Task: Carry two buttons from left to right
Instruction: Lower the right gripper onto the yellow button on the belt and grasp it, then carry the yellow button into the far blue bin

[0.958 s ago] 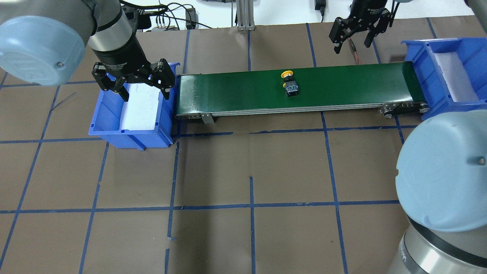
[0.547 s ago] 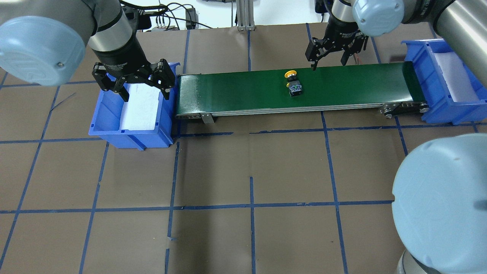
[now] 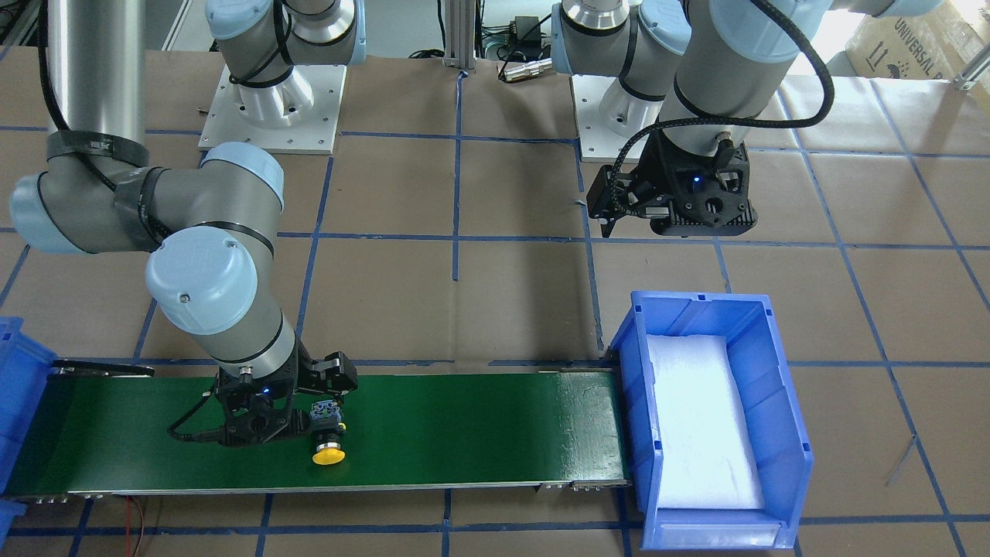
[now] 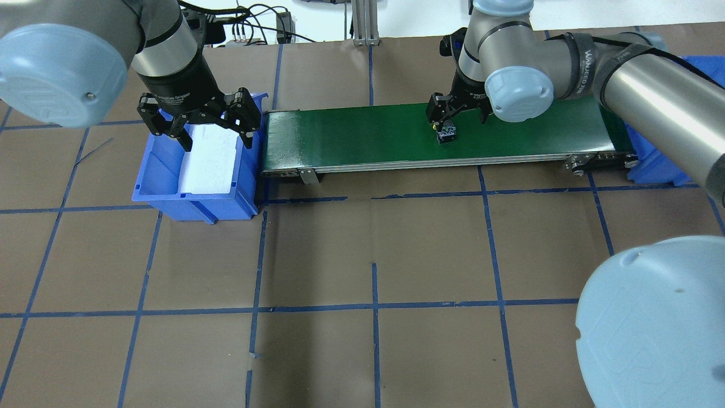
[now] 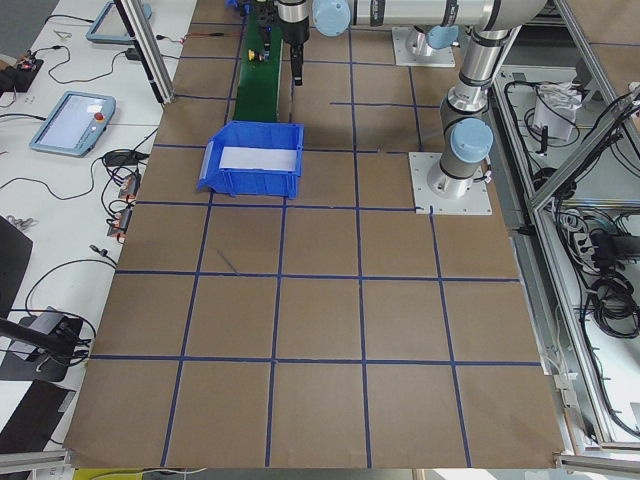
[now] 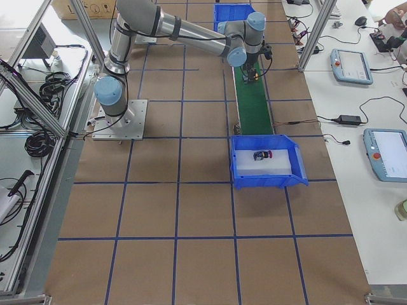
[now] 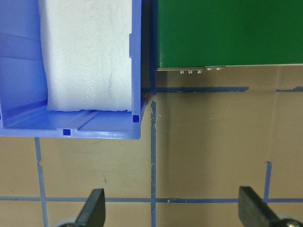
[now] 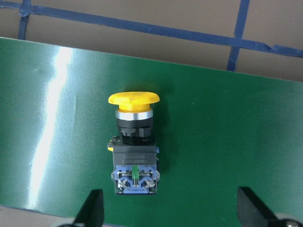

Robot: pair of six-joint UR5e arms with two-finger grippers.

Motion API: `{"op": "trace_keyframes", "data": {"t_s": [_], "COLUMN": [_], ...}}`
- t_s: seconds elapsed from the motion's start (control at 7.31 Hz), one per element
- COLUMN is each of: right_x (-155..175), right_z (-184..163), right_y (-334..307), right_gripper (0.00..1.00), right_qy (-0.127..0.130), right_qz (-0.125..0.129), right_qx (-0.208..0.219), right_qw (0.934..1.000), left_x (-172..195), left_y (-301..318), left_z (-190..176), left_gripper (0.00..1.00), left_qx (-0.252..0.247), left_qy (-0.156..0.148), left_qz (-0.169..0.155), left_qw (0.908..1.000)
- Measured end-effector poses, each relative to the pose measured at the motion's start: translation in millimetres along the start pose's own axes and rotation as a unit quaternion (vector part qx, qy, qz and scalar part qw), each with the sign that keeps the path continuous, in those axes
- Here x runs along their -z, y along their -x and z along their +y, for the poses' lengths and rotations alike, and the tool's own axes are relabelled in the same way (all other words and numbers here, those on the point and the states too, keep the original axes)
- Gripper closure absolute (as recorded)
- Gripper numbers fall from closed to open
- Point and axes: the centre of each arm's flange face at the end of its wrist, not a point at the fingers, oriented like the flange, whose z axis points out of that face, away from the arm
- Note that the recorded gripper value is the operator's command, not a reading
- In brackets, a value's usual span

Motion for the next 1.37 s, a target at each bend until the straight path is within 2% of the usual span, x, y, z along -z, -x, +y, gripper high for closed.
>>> {"op": "trace_keyframes", "data": {"t_s": [0.14,0.27,0.41,0.55,0.82,1.09,1.37], "right_x": [-10.7,-23.7,-31.8,-33.7,-20.8,24.3,75.3], "right_z": [-1.8,-4.9,-6.8,-7.2,-10.4,-30.1,-44.8], "right_y": [3.9,4.5,2.9,1.3,-2.5,-23.8,-98.6], "right_gripper": [0.26,0.5,0.69,0.79,0.83,0.82,0.84], "right_qy": [-0.004,-0.009,-0.008,-0.005,0.016,0.033,0.02], "right_qz": [0.001,0.007,0.014,0.021,0.024,0.034,0.051], "right_qx": [0.0,0.0,0.0,0.0,-0.003,-0.012,-0.031], "right_qw": [1.0,0.9999,0.9999,0.9998,0.9996,0.9988,0.998], "left_x": [0.0,0.0,-0.1,0.0,0.0,0.0,0.0], "left_y": [0.0,0.0,0.0,0.0,0.0,0.0,0.0], "left_z": [0.0,0.0,0.0,0.0,0.0,0.0,0.0], "left_gripper": [0.0,0.0,0.0,0.0,0.0,0.0,0.0], "left_qx": [0.0,0.0,0.0,0.0,0.0,0.0,0.0], "left_qy": [0.0,0.0,0.0,0.0,0.0,0.0,0.0], "left_qz": [0.0,0.0,0.0,0.0,0.0,0.0,0.0], "left_qw": [1.0,1.0,1.0,1.0,1.0,1.0,1.0]}}
